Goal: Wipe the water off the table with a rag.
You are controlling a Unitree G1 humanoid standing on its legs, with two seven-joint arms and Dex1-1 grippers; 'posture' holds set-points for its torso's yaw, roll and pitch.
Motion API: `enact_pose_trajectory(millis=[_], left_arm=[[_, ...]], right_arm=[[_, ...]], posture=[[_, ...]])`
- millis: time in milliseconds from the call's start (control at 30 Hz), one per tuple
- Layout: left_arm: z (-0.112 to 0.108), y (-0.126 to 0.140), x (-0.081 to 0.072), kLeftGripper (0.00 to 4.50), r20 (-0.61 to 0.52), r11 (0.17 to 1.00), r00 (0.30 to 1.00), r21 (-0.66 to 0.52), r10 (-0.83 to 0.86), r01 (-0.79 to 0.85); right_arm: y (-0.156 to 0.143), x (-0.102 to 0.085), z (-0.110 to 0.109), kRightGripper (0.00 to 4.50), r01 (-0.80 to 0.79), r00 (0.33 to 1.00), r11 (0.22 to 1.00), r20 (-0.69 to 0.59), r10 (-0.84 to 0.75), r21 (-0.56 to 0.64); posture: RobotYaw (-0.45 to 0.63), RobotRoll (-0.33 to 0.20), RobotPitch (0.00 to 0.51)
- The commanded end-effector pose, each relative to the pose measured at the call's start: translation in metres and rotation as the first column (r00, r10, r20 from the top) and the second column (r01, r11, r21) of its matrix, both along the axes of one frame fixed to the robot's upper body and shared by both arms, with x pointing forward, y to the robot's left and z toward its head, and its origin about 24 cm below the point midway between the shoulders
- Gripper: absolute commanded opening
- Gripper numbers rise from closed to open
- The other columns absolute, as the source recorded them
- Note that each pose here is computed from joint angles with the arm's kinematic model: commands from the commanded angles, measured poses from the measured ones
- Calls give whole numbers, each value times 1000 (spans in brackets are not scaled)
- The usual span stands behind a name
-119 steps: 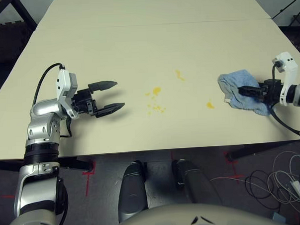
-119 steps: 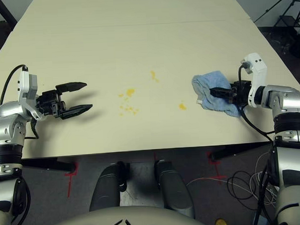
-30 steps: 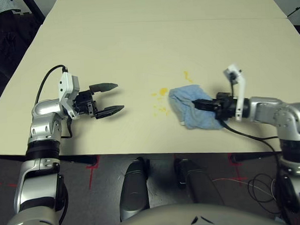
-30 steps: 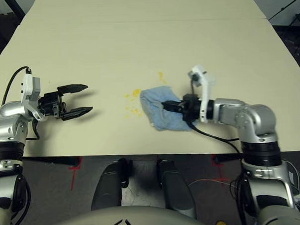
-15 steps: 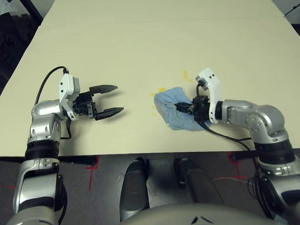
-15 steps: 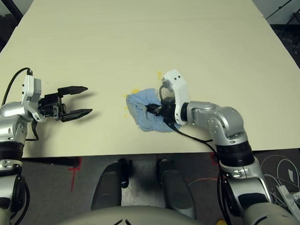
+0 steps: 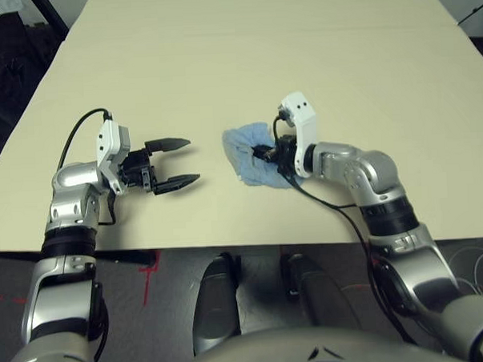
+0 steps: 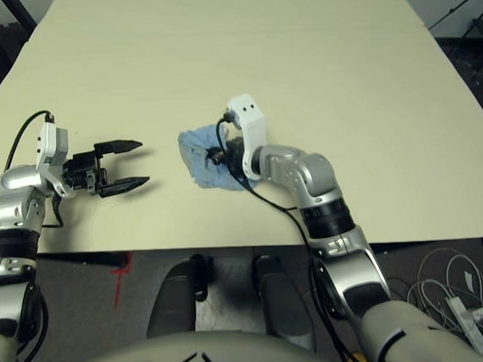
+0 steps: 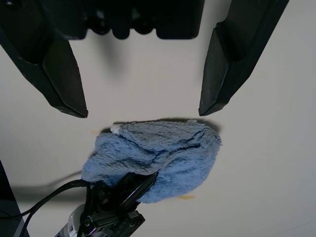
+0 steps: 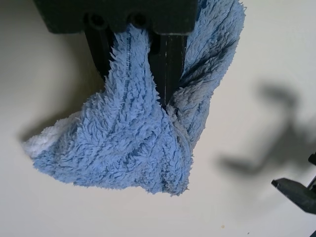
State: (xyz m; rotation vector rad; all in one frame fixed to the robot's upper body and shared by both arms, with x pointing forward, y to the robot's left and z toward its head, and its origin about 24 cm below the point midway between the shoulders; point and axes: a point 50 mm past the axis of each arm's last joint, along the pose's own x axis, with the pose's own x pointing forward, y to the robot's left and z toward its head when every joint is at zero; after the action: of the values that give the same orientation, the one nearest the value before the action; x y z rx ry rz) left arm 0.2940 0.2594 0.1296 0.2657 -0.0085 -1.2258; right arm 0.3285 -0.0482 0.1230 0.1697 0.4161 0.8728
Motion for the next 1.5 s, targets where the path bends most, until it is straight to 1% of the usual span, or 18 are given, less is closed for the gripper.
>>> enact_pose_trajectory(millis=[33, 133, 300, 500, 633, 700, 733, 867, 933, 1033, 1133, 1200, 1333, 1433, 1500], left_arm=[[-3, -1, -3, 4500, -4, 1000, 1000, 14, -5, 6], [-3, -1, -4, 4500, -5, 1000, 1000, 14, -2, 2], [-4, -1, -4, 4500, -7, 1000, 1000, 14, -1, 1], [-4, -2, -3, 4500, -7, 1000, 1000, 13, -2, 2], [-4, -2, -2, 4500, -7, 1000, 1000, 14, -2, 2], [-4, -3, -2, 4500, -7, 1000, 1000, 14, -3, 3], [-4, -3, -2, 4500, -7, 1000, 1000, 13, -3, 4], [-4, -5, 0, 4500, -6, 1000, 1000, 11, -7, 7], [-4, -5, 1, 4500, -6, 1000, 1000, 10, -9, 9], [-4, -5, 1, 4500, -6, 1000, 1000, 10, -10, 10], [-5, -5, 1, 4500, -7, 1000, 1000, 9, -12, 12], [-5, -6, 1, 4500, -7, 1000, 1000, 7, -13, 13], [-5, -6, 1, 4500, -7, 1000, 1000, 6, -13, 13], [-4, -5, 1, 4500, -6, 1000, 1000, 8, -11, 11], [-4, -5, 1, 4500, -4, 1000, 1000, 10, -10, 10]], right_arm=[[7, -2, -11, 102, -37, 999, 999, -31, 37, -13], [6, -17, -14, 101, -158, 985, 987, -73, 158, -3], [-11, -36, -15, 99, -252, 962, 968, -112, 249, -16], [-43, -55, -14, 98, -282, 950, 958, -155, 269, -61], [-77, -57, -13, 97, -200, 970, 971, -165, 177, -134], [-92, -54, -9, 97, -149, 980, 979, -154, 127, -140], [-98, -52, -4, 97, -126, 984, 985, -144, 109, -114], [-111, -43, 22, 96, -50, 993, 997, -100, 56, 62], [-122, -35, 35, 96, 15, 997, 991, -76, -5, 129], [-138, -24, 47, 96, 109, 993, 978, -55, -100, 179], [-159, -10, 60, 96, 240, 970, 946, -24, -240, 219], [-173, -2, 62, 96, 327, 943, 923, -9, -332, 203], [-188, 11, 61, 96, 434, 897, 888, 17, -441, 155], [-193, 19, 53, 96, 476, 877, 876, 24, -479, 80], [-192, 24, 46, 96, 475, 879, 879, 15, -476, 50]], posture=[[178, 0, 227], [178, 0, 230], [172, 0, 235], [164, 0, 237], [158, 0, 237], [154, 0, 237], [148, 0, 237], [143, 0, 237], [137, 0, 238], [137, 0, 238], [133, 0, 238], [133, 0, 238], [136, 0, 237], [139, 0, 236], [143, 0, 235]])
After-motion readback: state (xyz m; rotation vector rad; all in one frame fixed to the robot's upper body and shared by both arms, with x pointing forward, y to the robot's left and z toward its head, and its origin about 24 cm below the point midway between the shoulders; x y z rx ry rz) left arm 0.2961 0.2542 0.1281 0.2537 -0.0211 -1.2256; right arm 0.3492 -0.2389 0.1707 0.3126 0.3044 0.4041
